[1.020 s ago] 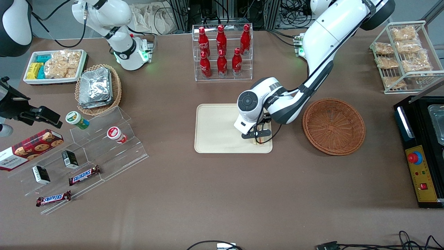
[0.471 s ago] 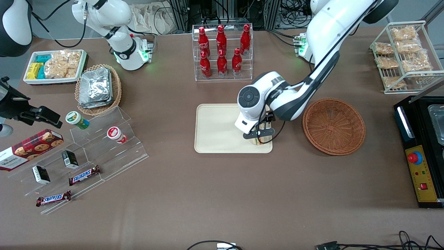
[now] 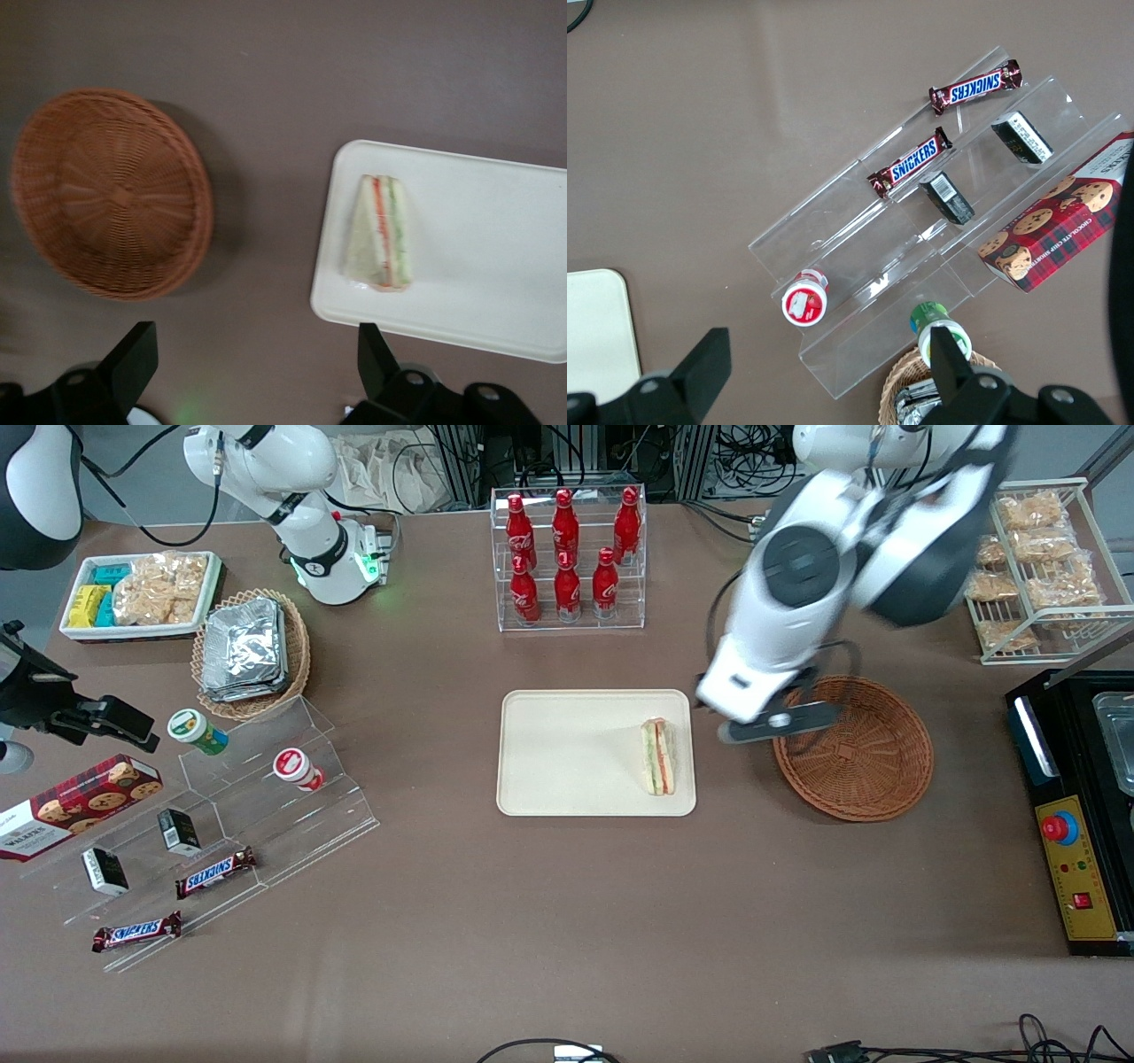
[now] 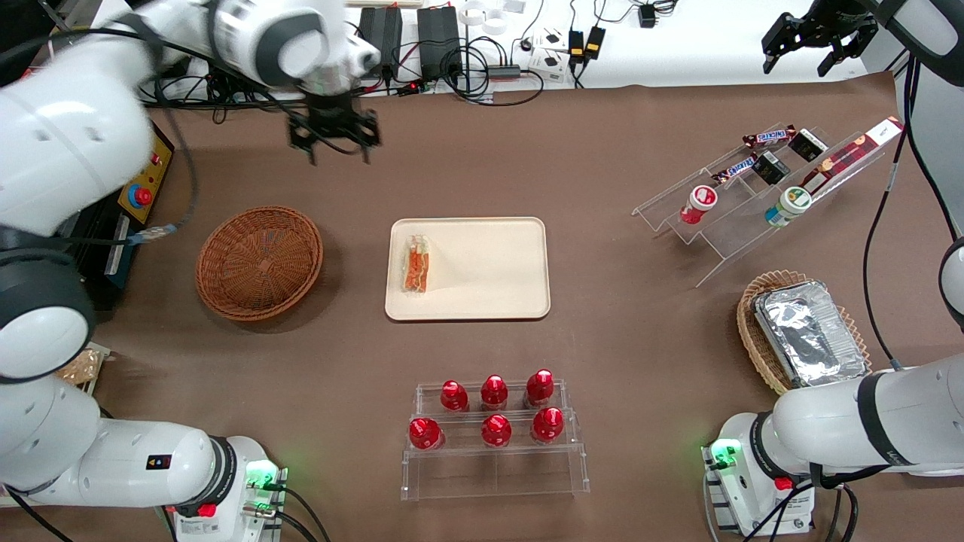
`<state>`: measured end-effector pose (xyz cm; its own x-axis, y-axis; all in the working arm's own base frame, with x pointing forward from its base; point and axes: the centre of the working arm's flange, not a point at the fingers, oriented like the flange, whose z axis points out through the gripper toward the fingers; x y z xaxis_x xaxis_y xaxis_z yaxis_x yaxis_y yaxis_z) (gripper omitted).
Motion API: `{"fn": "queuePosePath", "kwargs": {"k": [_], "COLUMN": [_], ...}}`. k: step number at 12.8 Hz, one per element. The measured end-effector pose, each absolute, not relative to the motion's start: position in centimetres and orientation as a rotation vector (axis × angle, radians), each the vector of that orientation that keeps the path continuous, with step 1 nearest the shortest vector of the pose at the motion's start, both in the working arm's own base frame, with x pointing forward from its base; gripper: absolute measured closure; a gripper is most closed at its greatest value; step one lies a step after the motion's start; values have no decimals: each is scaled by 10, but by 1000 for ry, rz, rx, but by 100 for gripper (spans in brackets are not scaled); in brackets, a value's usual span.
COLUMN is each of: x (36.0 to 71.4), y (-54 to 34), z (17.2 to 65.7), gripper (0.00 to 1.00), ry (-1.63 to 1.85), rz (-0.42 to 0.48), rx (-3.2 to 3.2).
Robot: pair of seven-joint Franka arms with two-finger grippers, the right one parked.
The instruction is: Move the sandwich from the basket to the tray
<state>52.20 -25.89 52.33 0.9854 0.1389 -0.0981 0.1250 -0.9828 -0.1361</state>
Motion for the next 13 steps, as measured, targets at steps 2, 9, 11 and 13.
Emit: {"fn": "queuePosePath", "kwargs": {"k": [2, 9, 11, 13], "x": [527, 510, 503, 500], "y": [-196, -67, -43, -32], "z": [551, 581, 590, 598], "gripper": [0, 0, 0, 0], "ry": [-295, -284, -216, -180], "rz": [140, 112, 90, 67], "rx": [-2995, -3077, -3102, -3114]}}
